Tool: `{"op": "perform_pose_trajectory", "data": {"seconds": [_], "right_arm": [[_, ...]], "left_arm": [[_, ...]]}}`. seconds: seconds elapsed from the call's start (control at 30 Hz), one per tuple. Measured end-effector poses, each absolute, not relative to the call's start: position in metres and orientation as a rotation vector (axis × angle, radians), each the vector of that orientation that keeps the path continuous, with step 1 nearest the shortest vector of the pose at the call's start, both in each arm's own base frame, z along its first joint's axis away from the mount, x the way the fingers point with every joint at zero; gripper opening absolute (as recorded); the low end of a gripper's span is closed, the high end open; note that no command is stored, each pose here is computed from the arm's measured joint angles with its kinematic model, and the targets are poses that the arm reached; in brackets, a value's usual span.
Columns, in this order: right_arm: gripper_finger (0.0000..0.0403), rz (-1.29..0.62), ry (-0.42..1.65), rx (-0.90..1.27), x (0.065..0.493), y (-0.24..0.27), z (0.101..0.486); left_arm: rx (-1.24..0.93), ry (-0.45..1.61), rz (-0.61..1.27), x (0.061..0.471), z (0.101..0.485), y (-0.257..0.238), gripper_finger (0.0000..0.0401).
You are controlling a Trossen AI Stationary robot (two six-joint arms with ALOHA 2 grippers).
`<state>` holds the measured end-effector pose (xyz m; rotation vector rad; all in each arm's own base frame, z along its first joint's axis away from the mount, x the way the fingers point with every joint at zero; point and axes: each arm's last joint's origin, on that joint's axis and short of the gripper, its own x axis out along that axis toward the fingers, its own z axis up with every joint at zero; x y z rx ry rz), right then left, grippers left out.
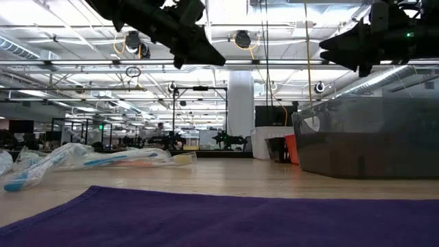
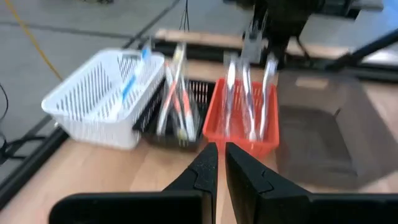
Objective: Pick & Place Toothbrushes
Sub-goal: Put the purple toothbrush into the orange bin
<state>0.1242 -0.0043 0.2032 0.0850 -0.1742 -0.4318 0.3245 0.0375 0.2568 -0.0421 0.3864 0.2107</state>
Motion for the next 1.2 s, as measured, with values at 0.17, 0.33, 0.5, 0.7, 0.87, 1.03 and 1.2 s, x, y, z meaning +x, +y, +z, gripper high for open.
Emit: {"op": "perform_pose_trajectory", "data": {"seconds": [0.17,0.33,0.5,0.7,0.87,1.03,1.2], "right_arm": [[0.0194,-0.342,-0.185,0.1,0.125,-0.002,0.204],[0.0194,-0.253,-0.187,0.13,0.128,0.001,0.204],[0.0194,-0.23,-0.209,0.131,0.132,0.001,0.205],[0.0194,-0.192,-0.215,0.123,0.141,0.003,0.213],[0.0194,-0.195,-0.191,0.102,0.153,0.004,0.223],[0.0194,-0.195,-0.176,0.097,0.166,0.005,0.235],[0.0194,-0.197,-0.162,0.079,0.181,0.007,0.247]], "left_arm": [[-0.045,0.522,0.225,0.315,0.248,0.038,0.0033],[-0.045,0.695,0.259,0.302,0.237,0.04,0.0033],[0.059,0.877,0.336,0.289,0.227,0.044,0.0033],[0.068,1.063,0.341,0.275,0.214,0.064,0.0033],[0.154,1.148,0.285,0.268,0.21,0.075,0.0042],[0.217,1.159,0.224,0.267,0.21,0.079,0.0101],[0.311,1.174,0.165,0.267,0.21,0.08,0.0159]]}}
